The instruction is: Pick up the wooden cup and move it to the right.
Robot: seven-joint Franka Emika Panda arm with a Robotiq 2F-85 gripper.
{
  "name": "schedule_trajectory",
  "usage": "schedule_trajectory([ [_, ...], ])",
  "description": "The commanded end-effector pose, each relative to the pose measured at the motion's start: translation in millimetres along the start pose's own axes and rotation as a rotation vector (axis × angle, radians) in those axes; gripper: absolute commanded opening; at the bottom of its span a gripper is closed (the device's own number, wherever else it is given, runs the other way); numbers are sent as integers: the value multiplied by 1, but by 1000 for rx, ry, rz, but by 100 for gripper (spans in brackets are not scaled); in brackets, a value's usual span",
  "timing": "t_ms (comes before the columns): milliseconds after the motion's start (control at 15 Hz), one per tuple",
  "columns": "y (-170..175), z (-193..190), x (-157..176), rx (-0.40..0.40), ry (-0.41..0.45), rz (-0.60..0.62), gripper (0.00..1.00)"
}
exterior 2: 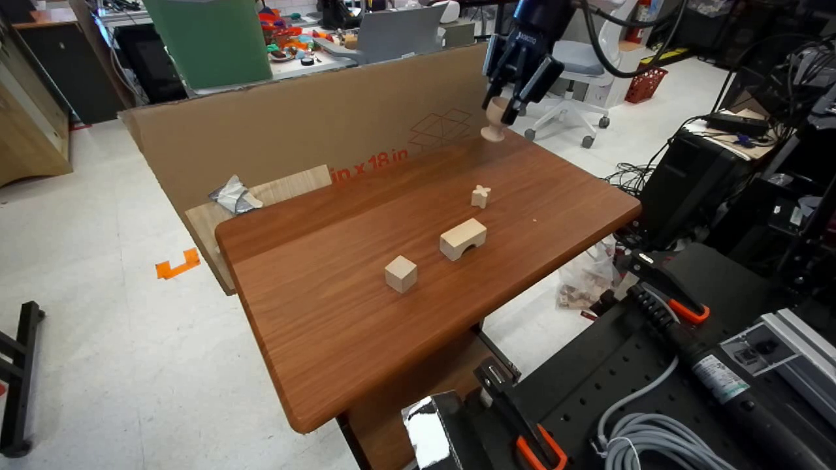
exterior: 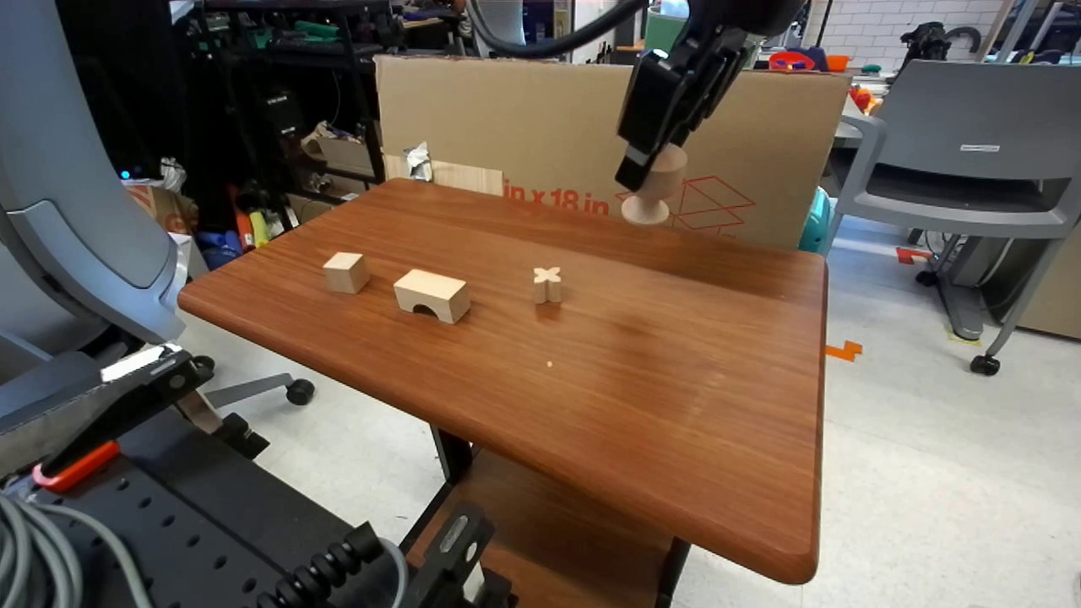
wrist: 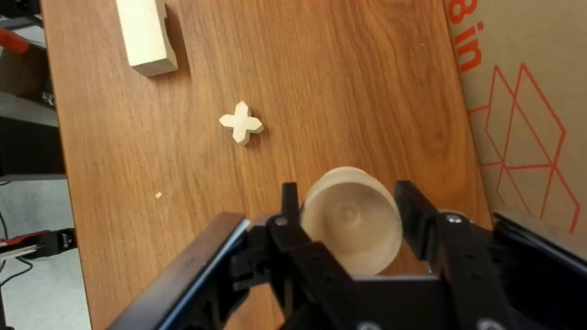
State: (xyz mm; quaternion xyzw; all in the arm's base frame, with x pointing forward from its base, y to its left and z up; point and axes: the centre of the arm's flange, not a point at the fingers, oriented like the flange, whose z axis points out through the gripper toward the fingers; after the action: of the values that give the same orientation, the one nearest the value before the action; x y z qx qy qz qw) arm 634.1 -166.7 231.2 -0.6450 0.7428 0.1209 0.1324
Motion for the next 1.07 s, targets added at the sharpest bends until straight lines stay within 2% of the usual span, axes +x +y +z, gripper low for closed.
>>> schedule_trajectory([
  [0,-8,11,6,20,81,182,29],
  [133,-11,19,11,12,101,280,29],
  [333,-14,34,13,-1,70,365,29],
  [1000,-23,60,19,-22,90,475,29],
])
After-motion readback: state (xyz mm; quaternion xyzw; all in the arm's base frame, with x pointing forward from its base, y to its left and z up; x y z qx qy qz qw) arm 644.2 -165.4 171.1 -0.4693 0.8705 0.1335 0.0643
